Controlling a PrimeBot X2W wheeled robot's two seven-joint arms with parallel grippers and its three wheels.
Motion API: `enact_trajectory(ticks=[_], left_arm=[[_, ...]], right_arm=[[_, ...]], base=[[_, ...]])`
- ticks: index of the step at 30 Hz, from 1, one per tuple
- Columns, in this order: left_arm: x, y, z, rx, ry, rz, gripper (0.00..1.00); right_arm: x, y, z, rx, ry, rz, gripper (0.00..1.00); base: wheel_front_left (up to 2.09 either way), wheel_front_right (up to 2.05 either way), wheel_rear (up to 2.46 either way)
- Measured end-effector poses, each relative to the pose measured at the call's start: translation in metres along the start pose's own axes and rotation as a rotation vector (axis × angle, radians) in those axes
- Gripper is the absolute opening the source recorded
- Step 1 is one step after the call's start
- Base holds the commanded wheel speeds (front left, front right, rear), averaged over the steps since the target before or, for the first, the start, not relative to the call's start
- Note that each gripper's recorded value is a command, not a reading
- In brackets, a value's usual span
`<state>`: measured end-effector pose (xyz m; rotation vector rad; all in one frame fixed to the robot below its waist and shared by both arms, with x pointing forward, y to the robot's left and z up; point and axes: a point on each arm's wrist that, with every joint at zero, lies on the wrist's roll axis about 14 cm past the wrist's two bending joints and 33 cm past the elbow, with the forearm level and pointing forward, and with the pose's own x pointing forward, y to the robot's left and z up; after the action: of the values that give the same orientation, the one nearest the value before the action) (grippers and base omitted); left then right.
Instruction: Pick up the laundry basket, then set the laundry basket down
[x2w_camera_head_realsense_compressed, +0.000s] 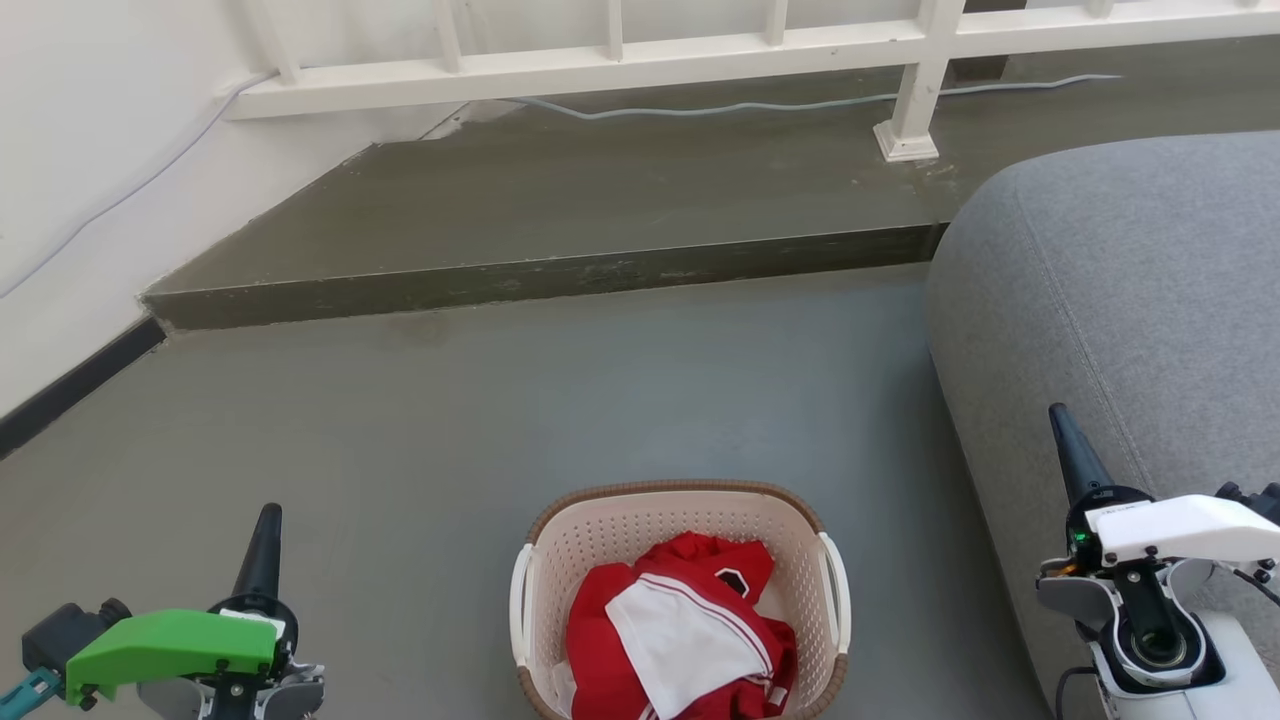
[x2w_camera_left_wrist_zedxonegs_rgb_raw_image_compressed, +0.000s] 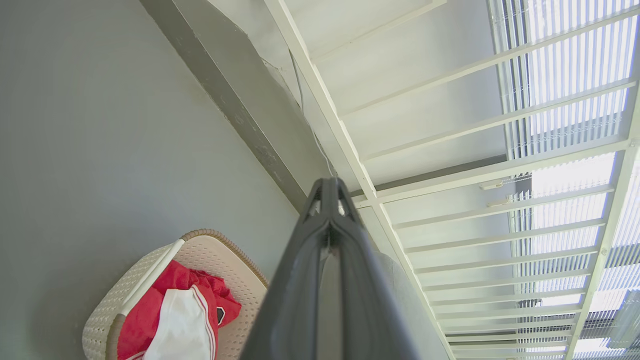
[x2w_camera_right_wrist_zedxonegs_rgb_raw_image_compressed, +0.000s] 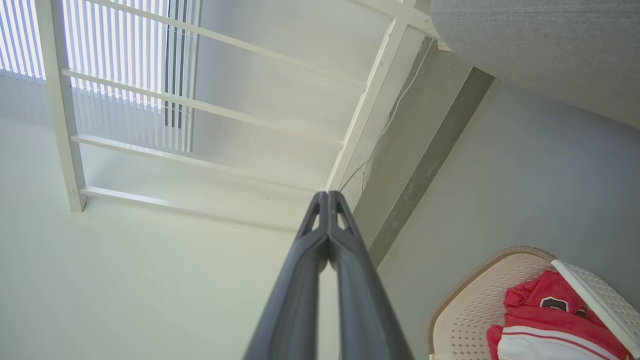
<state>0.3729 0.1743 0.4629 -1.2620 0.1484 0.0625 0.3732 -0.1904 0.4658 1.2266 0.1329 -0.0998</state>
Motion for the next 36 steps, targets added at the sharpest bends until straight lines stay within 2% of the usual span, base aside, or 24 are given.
enact_trajectory(ticks=[26,36], left_arm=[[-0.002,-0.007,0.015,-0.294,-0.01,-0.04,0.0],[0.0,-0.01,0.018,-0.311,-0.017,-0.052,0.0]], right_arm=[[0.001,0.006,0.017,0.338,-0.033,0.05,0.0],[0.002,0.007,0.017,0.354,-0.029,0.053,0.0]], base=[[0.0,0.0,0.0],[0.0,0.0,0.0]])
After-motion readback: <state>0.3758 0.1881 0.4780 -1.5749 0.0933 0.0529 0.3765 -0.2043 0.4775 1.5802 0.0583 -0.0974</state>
